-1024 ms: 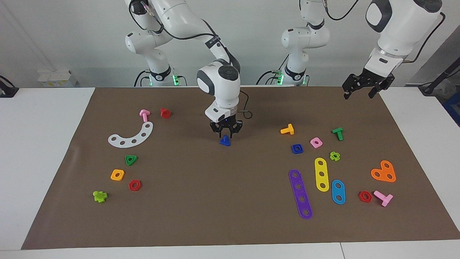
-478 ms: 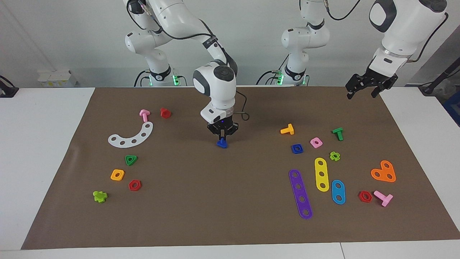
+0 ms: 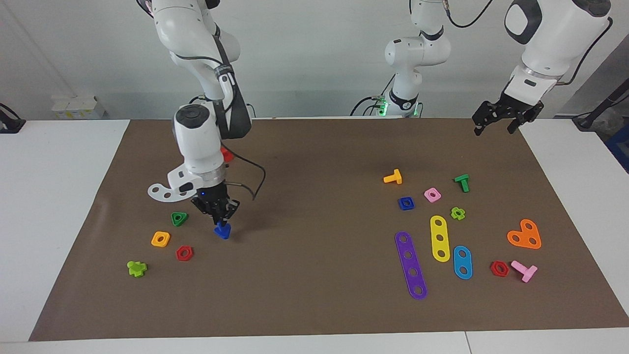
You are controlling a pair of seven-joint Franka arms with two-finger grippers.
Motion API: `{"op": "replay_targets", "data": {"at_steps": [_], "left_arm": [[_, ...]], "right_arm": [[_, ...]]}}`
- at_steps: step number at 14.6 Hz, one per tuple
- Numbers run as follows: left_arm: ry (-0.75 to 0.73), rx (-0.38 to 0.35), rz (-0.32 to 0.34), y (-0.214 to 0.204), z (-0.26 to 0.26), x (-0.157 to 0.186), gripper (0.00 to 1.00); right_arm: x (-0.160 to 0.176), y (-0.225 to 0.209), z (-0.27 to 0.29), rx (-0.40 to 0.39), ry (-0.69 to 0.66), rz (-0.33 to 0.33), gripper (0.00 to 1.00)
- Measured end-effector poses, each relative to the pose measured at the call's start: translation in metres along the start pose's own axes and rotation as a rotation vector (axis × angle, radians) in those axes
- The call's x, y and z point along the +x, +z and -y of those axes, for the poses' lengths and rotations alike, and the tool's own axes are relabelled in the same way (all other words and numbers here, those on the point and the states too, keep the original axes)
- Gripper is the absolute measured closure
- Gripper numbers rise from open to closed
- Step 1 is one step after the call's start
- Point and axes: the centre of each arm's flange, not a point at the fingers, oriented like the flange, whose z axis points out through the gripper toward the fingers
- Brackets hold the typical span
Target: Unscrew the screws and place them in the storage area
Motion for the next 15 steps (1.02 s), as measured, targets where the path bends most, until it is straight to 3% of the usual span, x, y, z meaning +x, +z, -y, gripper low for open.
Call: {"op": "replay_targets", "data": {"at_steps": [7, 12, 15], "left_arm": [[0.0, 0.0, 0.0, 0.0, 0.0, 0.0, 0.0], [0.0, 0.0, 0.0, 0.0, 0.0, 0.0, 0.0], [0.0, 0.0, 0.0, 0.0, 0.0, 0.0, 0.0]], "right_arm": [[0.01, 0.028, -0.048, -0.036, -0.021, 0.067, 0.81], [0.004, 0.04, -0.049, -0.031, -0.021, 0.107, 0.81], [0.007, 0.037, -0.048, -0.028, -0.023, 0.1, 0.55]]}}
